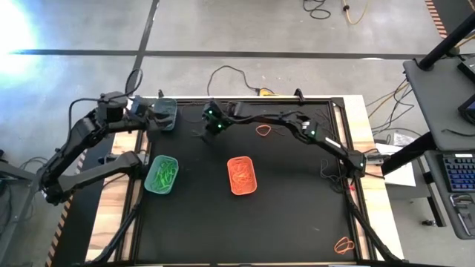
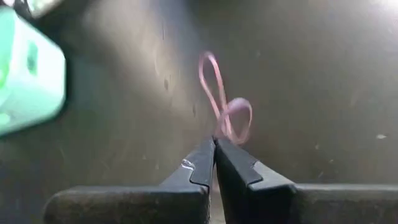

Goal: Sort rubber bands into baskets
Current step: Move the purple rubber band

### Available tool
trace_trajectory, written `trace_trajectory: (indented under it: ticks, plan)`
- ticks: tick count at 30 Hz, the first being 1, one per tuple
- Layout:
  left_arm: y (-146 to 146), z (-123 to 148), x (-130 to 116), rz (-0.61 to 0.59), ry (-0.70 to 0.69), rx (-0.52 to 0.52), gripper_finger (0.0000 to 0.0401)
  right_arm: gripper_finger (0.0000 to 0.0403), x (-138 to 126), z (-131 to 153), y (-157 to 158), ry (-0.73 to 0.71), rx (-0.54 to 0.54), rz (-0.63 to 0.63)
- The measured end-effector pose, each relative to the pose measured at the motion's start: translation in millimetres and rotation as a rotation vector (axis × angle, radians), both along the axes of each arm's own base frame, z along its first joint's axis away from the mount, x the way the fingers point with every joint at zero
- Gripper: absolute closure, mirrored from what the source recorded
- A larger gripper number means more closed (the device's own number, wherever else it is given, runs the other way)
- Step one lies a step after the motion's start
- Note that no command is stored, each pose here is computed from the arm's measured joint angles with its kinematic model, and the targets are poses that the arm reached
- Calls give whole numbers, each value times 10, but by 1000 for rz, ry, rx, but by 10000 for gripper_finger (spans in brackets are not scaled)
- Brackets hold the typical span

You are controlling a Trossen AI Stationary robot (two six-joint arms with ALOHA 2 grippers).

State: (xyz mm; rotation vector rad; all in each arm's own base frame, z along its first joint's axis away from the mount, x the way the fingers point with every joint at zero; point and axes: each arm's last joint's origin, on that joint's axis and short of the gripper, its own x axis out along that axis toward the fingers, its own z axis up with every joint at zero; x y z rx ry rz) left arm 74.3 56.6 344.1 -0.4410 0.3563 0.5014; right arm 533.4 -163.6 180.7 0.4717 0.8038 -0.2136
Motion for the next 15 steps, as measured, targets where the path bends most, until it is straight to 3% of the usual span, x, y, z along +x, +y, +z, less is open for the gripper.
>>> trace_trajectory:
  ticks: [8, 15]
  plan:
    - [-183, -4, -220, 42, -19, 20, 230, 380, -81, -117, 13, 111, 12, 53]
    - [-124, -32, -202, 133, 42, 65, 228, 280, -137, -129, -11, 159, 18, 60]
